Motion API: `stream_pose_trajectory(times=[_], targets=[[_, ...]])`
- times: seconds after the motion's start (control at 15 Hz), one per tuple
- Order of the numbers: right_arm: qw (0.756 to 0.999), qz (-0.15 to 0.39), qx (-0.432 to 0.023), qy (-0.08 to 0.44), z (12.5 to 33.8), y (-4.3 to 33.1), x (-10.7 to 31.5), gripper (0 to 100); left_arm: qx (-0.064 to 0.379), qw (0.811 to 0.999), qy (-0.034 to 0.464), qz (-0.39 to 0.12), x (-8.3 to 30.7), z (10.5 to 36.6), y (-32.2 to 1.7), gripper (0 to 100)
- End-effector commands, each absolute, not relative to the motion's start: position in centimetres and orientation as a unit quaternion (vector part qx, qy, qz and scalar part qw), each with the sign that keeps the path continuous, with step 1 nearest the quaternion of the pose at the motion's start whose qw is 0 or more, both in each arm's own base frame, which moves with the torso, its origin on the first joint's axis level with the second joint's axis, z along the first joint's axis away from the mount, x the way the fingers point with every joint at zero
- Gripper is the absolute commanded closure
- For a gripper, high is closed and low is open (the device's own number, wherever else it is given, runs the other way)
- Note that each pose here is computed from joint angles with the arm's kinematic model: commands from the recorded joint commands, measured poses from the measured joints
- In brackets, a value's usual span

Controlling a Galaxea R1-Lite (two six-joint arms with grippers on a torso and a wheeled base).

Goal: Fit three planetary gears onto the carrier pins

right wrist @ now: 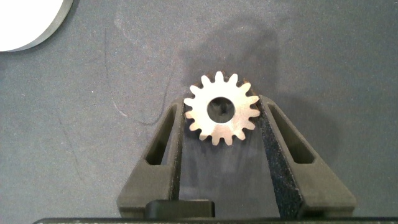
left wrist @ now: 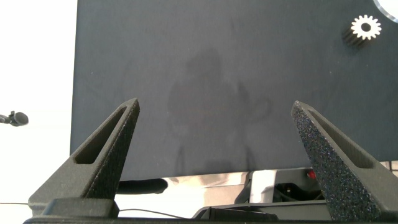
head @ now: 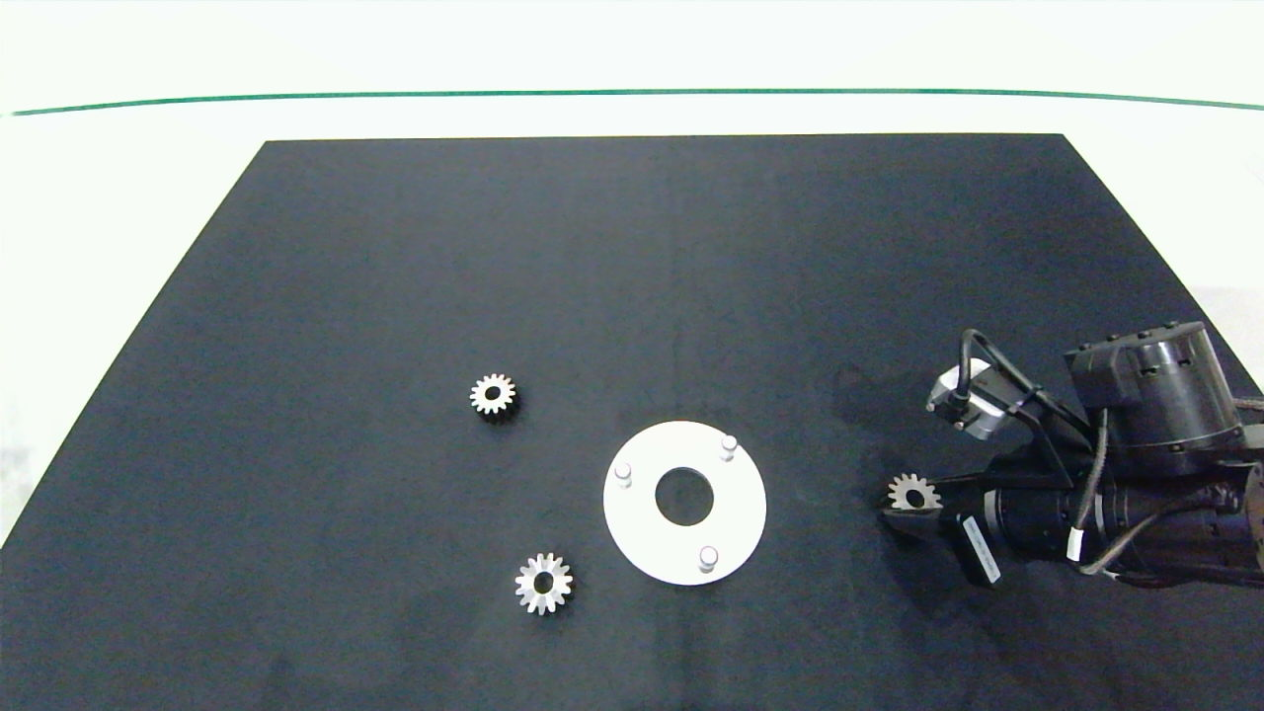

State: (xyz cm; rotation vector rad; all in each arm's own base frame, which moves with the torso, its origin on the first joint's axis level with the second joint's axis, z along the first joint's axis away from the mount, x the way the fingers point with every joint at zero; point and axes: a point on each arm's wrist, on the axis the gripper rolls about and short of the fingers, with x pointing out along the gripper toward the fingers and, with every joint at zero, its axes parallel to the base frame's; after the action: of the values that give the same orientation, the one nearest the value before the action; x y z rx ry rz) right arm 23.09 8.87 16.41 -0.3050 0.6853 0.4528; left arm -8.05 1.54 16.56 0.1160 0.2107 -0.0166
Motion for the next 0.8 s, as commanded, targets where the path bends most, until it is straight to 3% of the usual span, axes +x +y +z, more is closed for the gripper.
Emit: stream_pose_trajectory(times=[0.07,0.47,0.8], targets=[[0.905,0.22,-0.148,0.332,16.4,8.9,23.1,87,0.059,0.992,0.107,-0.008,-8.1,16.5,1.5,0],[0.906,0.218,-0.149,0.331,16.6,8.6,22.4,96,0.061,0.992,0.108,-0.008,-8.0,16.5,1.5,0],[0.921,0.226,-0.183,0.26,21.2,8.5,19.0,96,0.065,0.992,0.11,-0.009,-7.9,16.5,1.5,0]])
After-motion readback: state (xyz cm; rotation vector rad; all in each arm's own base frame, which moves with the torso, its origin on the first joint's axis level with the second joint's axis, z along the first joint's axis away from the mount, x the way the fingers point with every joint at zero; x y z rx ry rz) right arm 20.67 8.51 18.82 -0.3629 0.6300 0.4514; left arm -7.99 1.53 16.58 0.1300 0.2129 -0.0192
